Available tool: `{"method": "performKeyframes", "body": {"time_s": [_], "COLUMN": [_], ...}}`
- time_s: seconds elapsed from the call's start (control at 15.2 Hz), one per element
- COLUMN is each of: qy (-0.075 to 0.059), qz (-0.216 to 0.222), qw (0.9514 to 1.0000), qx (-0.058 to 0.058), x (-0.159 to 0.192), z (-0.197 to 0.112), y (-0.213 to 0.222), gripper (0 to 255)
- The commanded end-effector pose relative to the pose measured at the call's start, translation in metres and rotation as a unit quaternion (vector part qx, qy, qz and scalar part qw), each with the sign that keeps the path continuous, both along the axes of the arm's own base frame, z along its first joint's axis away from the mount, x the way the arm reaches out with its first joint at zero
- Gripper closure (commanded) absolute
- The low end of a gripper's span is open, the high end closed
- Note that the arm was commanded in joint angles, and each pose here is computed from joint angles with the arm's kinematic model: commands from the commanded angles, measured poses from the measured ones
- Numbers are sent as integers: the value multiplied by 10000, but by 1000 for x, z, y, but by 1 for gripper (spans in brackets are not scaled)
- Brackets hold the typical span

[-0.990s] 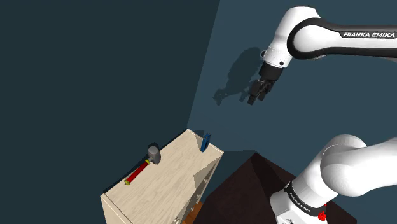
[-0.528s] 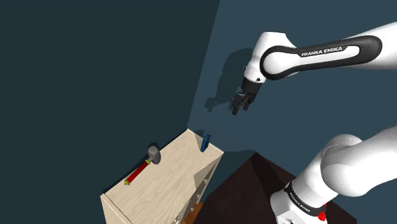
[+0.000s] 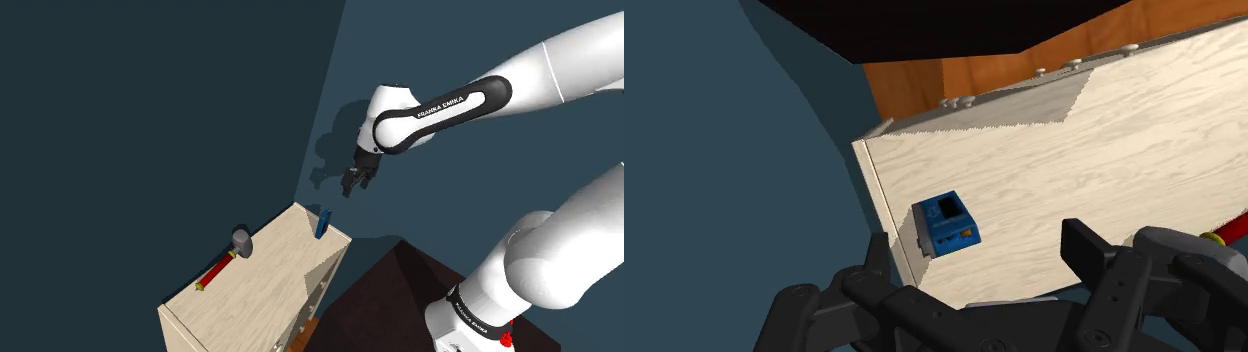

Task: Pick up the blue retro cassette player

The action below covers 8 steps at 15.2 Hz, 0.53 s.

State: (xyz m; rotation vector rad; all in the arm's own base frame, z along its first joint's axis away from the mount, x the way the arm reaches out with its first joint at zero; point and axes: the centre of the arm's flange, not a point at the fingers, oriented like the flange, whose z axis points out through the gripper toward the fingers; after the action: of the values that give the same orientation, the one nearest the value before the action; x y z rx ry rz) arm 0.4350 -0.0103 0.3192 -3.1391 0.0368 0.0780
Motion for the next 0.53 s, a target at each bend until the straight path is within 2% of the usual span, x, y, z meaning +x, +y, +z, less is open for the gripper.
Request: {"method": "performKeyframes", "body": {"time_s": [0.0, 0.46], "qy": [9, 69], "qz": [-7, -29], "qw": [10000, 9999], "qx": [-18, -71], "x": [14, 56], "z": [-26, -109], "y": [1, 3], "gripper": [0, 0]}}
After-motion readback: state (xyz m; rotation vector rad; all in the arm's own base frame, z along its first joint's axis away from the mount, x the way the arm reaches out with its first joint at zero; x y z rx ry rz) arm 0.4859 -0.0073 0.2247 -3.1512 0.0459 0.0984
